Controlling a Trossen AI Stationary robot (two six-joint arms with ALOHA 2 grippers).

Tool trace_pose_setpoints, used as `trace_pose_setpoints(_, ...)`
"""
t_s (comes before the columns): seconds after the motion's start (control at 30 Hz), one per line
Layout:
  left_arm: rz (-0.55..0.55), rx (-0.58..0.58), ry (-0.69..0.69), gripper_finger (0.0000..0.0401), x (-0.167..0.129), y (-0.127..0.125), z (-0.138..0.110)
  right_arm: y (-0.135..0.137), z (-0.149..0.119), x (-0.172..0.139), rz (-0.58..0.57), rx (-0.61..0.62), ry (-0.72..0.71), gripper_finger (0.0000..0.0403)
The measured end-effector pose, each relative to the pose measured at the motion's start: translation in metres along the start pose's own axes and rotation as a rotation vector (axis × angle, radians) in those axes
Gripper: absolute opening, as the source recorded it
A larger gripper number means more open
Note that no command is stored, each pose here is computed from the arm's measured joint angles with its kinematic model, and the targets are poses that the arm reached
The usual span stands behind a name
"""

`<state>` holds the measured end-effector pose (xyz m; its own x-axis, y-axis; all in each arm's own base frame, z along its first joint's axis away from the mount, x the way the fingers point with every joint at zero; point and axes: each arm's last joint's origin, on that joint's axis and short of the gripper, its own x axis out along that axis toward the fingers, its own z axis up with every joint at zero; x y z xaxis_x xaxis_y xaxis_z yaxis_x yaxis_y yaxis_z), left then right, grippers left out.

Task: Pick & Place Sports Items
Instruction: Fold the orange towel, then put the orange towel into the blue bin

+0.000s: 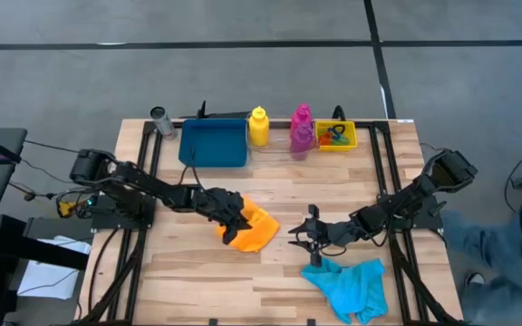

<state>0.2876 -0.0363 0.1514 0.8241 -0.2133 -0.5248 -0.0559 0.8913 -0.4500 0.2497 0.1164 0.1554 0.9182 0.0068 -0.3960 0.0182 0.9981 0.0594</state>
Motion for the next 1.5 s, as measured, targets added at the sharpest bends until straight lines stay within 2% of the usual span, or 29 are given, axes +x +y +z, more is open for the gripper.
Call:
trace_pose_setpoints(0.23,-0.016,0.008,-0.014,0.0058,0.001,-0.003,0.000,0.000,0.000,0.000,0.000,0.000,0.000,0.0138)
trace_pose_setpoints(0.57,-0.066,0.042,-0.020,0.0159,0.002,-0.017,-0.004,0.000,0.000,0.000,0.001,0.001,-0.001,0.0138)
trace_pose_setpoints(0.87,-0.053,0.043,-0.077,0.0235,-0.001,-0.015,0.004,0.000,0.000,0.000,0.001,0.001,-0.003,0.0138)
trace_pose_setpoints(0.97,-0.022,0.028,-0.094,0.0247,-0.008,-0.008,0.011,0.000,0.000,0.000,0.001,0.001,-0.003,0.0138)
trace_pose_setpoints(1.13,0.100,-0.029,-0.007,0.0253,-0.026,0.012,0.015,0.000,0.000,0.000,0.002,0.001,-0.003,0.0138)
trace_pose_setpoints(1.3,0.229,-0.108,0.102,0.0249,-0.041,0.026,0.009,0.000,0.000,0.000,0.001,0.001,-0.003,0.0138)
trace_pose_setpoints(1.5,0.302,-0.169,0.229,0.0251,-0.042,0.031,-0.005,0.000,0.000,0.000,0.001,0.001,-0.003,0.0138)
